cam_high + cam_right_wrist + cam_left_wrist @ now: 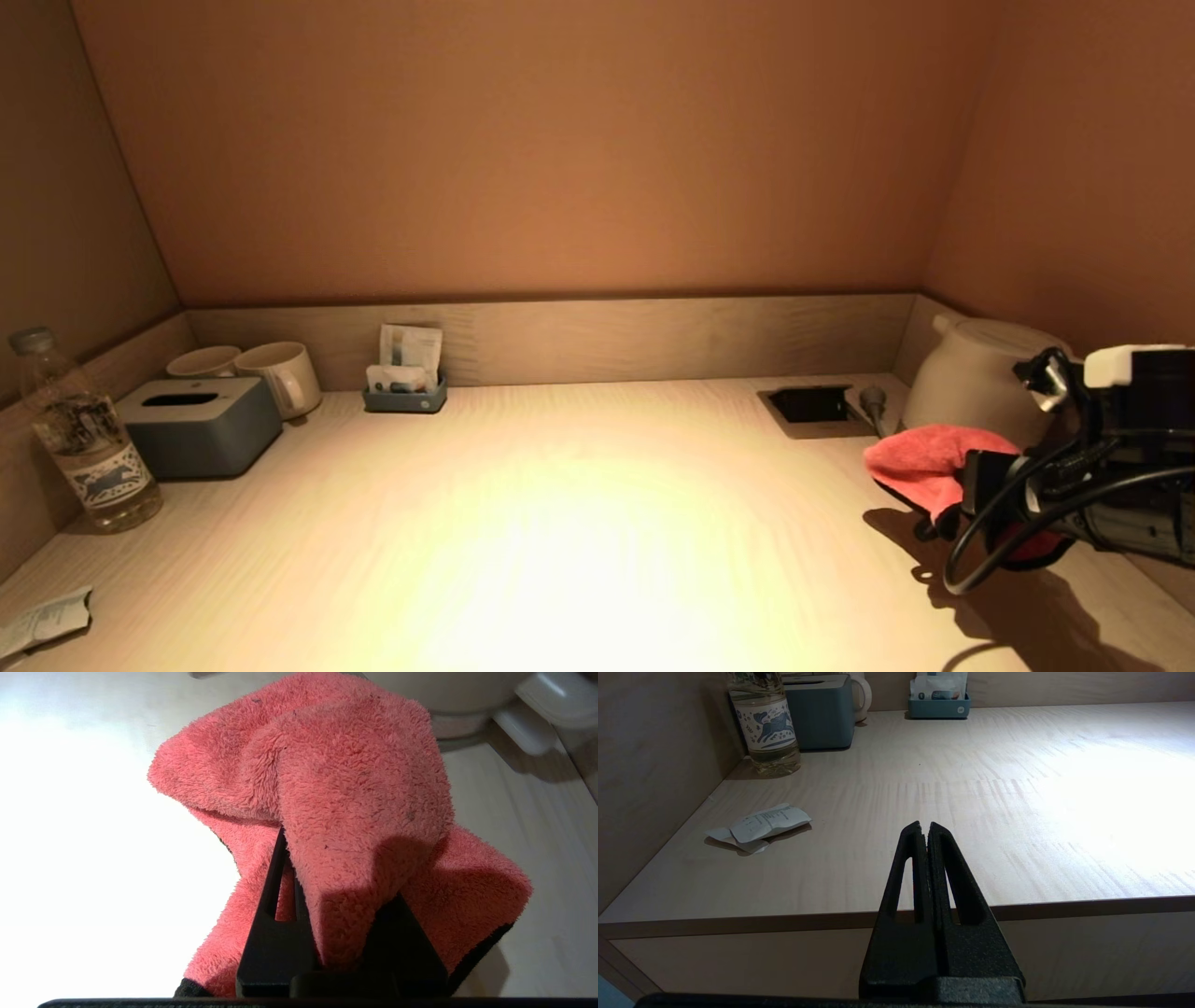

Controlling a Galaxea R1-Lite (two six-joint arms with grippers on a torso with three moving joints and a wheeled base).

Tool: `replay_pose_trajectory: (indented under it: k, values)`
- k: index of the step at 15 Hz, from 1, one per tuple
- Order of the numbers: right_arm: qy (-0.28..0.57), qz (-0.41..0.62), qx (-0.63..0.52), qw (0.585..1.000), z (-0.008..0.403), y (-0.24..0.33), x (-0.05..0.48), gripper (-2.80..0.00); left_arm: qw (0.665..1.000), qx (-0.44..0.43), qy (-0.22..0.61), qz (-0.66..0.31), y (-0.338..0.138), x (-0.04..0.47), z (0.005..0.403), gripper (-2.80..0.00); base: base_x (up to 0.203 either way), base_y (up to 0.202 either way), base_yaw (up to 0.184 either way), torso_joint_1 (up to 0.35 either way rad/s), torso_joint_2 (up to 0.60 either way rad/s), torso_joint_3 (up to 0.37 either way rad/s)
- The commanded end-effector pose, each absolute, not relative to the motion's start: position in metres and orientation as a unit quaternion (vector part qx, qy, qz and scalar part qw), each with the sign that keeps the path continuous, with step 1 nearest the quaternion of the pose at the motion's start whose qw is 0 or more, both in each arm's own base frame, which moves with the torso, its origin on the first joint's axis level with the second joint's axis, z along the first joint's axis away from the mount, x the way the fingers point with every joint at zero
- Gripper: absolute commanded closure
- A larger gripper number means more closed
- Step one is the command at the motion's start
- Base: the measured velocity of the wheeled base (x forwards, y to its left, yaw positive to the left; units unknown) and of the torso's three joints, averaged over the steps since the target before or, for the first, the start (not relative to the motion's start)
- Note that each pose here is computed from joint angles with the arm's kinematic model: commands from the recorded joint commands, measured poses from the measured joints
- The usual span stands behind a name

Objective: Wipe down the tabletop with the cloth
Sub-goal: Pick up the tablecloth, then sweep the stains on the table

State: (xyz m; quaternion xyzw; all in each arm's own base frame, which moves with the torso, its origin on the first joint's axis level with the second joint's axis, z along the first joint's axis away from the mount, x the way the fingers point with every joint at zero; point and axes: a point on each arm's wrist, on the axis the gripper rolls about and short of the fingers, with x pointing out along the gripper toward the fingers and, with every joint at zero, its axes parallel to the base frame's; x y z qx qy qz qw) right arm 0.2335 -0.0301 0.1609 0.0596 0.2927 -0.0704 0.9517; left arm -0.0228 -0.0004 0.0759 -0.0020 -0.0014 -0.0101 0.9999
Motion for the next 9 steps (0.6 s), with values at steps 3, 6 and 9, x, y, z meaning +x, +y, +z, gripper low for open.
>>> replay_pose_trajectory:
  k: [3, 6, 9]
  values:
    - [0.253, -0.006, 0.037, 0.967, 0.187, 0.002, 0.217, 0.00, 1.000, -0.002, -0.001, -0.010, 0.000, -0.023, 0.076, 0.00, 0.000, 0.000, 0.000, 0.000, 0.00, 0.000]
    - [0.262, 0.042, 0.022, 0.964, 0.193, 0.024, 0.216, 0.00, 1.000, -0.002, -0.002, -0.010, 0.000, -0.023, 0.076, 0.00, 0.000, 0.000, 0.000, 0.000, 0.00, 0.000]
    - [0.279, 0.078, -0.006, 0.957, 0.199, 0.053, 0.216, 0.00, 1.000, -0.002, -0.002, -0.010, 0.000, -0.023, 0.076, 0.00, 0.000, 0.000, 0.000, 0.000, 0.00, 0.000]
